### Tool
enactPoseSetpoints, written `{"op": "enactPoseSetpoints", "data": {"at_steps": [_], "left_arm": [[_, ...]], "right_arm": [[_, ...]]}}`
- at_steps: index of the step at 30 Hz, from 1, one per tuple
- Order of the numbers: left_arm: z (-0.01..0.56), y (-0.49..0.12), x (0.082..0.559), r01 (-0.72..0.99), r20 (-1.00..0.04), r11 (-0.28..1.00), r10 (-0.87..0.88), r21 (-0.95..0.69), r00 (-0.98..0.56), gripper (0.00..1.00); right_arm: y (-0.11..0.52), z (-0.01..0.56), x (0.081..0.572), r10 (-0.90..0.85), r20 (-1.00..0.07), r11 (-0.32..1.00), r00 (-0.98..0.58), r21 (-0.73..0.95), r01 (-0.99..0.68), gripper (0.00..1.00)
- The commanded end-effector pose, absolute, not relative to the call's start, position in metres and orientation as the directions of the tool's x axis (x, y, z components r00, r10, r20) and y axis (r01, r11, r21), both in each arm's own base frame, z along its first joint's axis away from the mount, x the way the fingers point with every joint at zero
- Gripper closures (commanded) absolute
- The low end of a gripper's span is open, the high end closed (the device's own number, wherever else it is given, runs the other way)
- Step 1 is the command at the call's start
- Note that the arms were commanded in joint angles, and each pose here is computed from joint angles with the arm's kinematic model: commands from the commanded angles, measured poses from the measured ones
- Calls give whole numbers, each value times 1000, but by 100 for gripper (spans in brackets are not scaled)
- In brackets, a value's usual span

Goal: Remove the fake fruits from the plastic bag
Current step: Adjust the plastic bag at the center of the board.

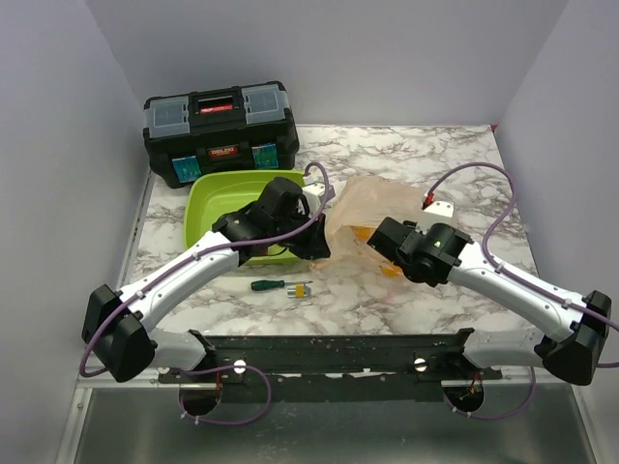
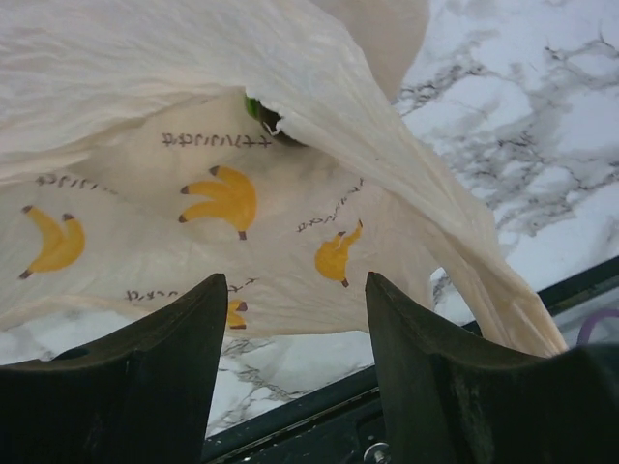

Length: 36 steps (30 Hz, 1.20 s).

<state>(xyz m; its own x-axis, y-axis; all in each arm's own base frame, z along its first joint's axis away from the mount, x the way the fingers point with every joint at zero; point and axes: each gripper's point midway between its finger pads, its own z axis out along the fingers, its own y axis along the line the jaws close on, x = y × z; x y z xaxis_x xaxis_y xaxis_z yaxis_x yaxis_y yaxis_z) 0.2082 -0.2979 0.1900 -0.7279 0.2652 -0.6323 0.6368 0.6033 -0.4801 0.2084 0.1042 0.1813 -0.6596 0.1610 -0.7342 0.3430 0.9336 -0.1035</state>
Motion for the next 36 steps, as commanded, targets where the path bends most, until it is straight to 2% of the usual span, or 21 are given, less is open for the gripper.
{"op": "enactPoseSetpoints", "data": {"at_steps": [1,8,11,15,20,27,33,36], "left_arm": [[232,-309,185,718,-683,483,289,-501,-671,95],[214,-299,177,748,-679,486,358,-451,-641,100],[212,-301,172,758,-683,462,361,-461,-636,100],[205,-306,163,767,-683,418,366,-487,-632,100],[198,-306,158,759,-656,412,389,-504,-647,100],[199,-306,151,771,-665,401,395,-496,-633,100],[202,-302,154,782,-692,418,383,-462,-612,100],[202,-303,153,783,-690,415,386,-463,-613,100]], "right_arm": [[69,175,195,212,-750,860,-626,-161,483,39],[66,159,179,321,-716,852,-620,-67,518,41],[94,158,189,274,-694,926,-666,3,377,40],[138,153,210,328,-694,941,-641,183,283,40],[178,148,249,414,-726,910,-550,310,276,50],[209,155,298,422,-828,906,-368,391,161,50],[172,116,306,451,-847,876,-280,360,322,43],[134,84,302,503,-811,803,-298,312,508,43]]}}
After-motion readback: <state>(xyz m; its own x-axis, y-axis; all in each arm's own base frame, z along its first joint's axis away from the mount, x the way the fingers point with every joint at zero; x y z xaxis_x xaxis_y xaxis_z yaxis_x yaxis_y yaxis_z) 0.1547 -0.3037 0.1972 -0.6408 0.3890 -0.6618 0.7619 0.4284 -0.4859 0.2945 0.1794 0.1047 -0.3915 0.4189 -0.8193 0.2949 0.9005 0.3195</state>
